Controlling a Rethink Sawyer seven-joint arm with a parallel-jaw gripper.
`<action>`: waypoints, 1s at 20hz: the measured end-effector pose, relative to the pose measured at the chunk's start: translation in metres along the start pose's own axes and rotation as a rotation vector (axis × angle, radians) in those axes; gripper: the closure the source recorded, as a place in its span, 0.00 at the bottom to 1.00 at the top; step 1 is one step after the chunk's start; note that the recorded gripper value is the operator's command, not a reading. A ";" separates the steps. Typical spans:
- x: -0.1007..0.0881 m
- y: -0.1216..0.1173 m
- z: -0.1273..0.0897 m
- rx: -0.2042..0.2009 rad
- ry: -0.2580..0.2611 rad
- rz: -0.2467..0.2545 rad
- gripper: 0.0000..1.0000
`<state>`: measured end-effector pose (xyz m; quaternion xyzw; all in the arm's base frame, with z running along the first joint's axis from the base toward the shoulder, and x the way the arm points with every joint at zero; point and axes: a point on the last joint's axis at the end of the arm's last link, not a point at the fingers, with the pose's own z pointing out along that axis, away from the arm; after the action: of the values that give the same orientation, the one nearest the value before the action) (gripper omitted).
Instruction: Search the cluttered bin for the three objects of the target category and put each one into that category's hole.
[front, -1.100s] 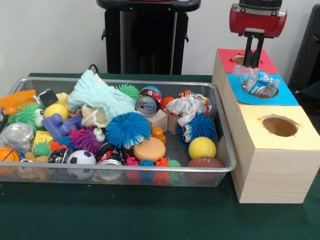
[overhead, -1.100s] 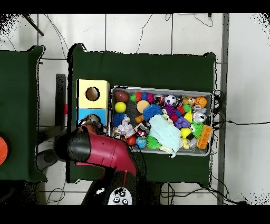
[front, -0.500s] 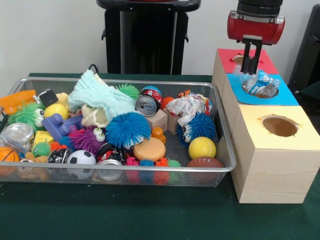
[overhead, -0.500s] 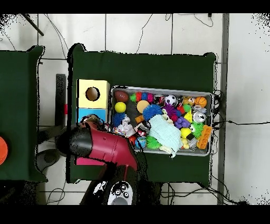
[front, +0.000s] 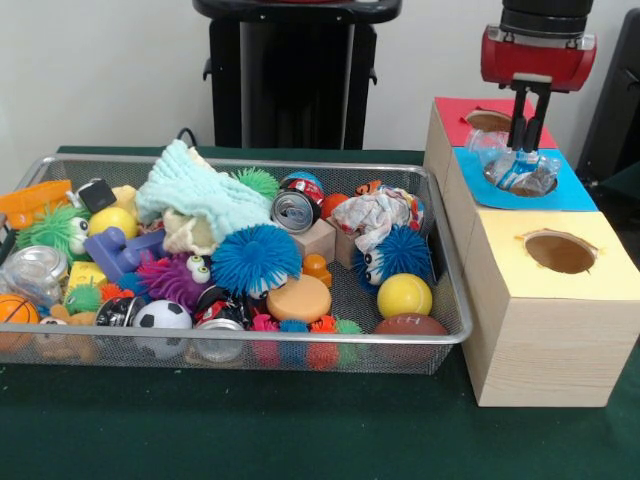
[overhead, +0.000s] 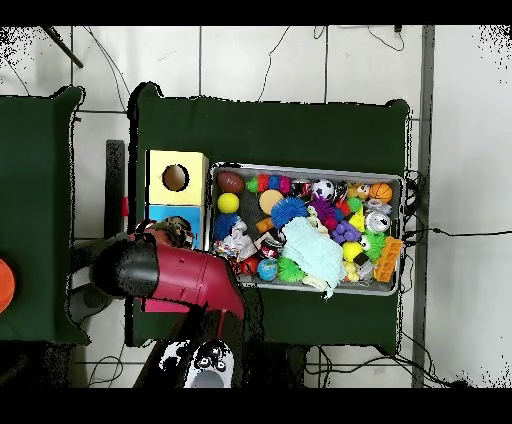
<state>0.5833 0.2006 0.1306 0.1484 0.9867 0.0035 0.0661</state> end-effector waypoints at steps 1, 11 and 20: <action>0.001 0.001 0.000 0.000 0.000 -0.001 1.00; 0.001 0.002 0.000 -0.001 0.000 -0.002 1.00; -0.008 -0.015 0.001 0.004 0.003 0.030 1.00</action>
<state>0.5869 0.1836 0.1304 0.1635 0.9844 0.0028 0.0644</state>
